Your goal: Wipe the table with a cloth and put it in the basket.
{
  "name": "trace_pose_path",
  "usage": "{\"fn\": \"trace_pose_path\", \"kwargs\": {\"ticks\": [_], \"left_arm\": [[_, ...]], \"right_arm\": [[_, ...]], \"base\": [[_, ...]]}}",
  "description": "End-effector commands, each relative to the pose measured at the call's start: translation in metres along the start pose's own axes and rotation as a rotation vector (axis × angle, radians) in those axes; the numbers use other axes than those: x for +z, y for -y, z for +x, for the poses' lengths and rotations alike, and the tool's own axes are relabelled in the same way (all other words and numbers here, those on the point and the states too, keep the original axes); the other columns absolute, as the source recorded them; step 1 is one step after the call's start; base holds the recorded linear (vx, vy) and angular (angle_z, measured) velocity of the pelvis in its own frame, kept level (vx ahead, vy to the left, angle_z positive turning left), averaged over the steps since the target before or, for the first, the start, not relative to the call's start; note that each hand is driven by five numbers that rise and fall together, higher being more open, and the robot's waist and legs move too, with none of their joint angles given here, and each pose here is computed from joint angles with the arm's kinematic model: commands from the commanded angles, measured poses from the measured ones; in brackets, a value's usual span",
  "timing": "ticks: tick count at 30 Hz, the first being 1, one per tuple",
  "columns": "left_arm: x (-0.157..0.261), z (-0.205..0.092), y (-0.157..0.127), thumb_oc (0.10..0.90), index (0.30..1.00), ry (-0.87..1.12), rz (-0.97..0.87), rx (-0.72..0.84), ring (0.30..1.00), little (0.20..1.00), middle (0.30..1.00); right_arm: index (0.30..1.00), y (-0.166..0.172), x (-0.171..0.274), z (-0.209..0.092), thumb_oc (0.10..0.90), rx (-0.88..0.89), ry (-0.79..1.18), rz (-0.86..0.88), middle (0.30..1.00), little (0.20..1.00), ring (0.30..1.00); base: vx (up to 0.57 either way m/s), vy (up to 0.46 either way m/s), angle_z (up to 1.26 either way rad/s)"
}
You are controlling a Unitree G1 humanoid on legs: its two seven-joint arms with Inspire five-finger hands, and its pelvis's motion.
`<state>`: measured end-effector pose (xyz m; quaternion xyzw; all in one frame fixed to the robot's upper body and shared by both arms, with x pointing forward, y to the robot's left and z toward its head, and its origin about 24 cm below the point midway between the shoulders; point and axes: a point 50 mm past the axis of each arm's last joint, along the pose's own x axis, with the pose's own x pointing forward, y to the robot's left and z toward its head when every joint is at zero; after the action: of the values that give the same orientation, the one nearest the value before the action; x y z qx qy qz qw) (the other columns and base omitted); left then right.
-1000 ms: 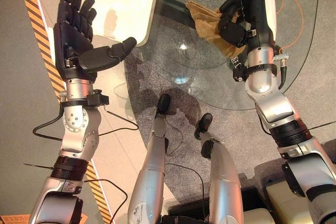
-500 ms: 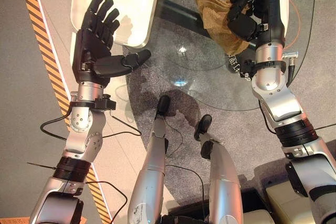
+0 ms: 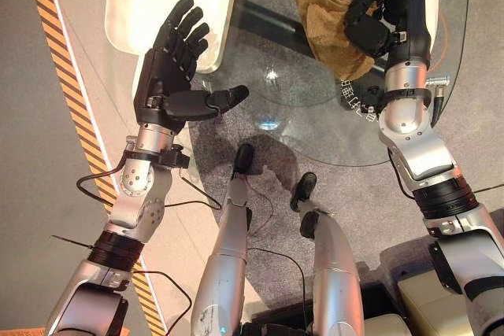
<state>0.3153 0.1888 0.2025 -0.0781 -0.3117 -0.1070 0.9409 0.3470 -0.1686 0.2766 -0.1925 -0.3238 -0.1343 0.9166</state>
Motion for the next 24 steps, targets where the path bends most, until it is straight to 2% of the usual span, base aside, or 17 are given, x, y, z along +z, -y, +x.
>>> {"fn": "trace_pose_path", "kwargs": {"ticks": [1, 24], "left_arm": [[0.045, 0.020, 0.023, 0.800, 0.900, 0.249, -0.037, -0.099, 0.900, 0.900, 0.900], [0.042, 0.039, 0.046, 0.800, 0.900, 0.277, -0.098, -0.076, 0.900, 0.900, 0.900]], "right_arm": [[0.300, 0.029, 0.125, 0.012, 0.100, -0.115, 0.563, 0.199, 0.300, 0.200, 0.300], [0.300, 0.015, 0.156, 0.003, 0.100, -0.009, 0.650, 0.315, 0.300, 0.200, 0.300]], "base": [[0.00, 0.000, 0.00], [0.00, 0.006, -0.01]]}}
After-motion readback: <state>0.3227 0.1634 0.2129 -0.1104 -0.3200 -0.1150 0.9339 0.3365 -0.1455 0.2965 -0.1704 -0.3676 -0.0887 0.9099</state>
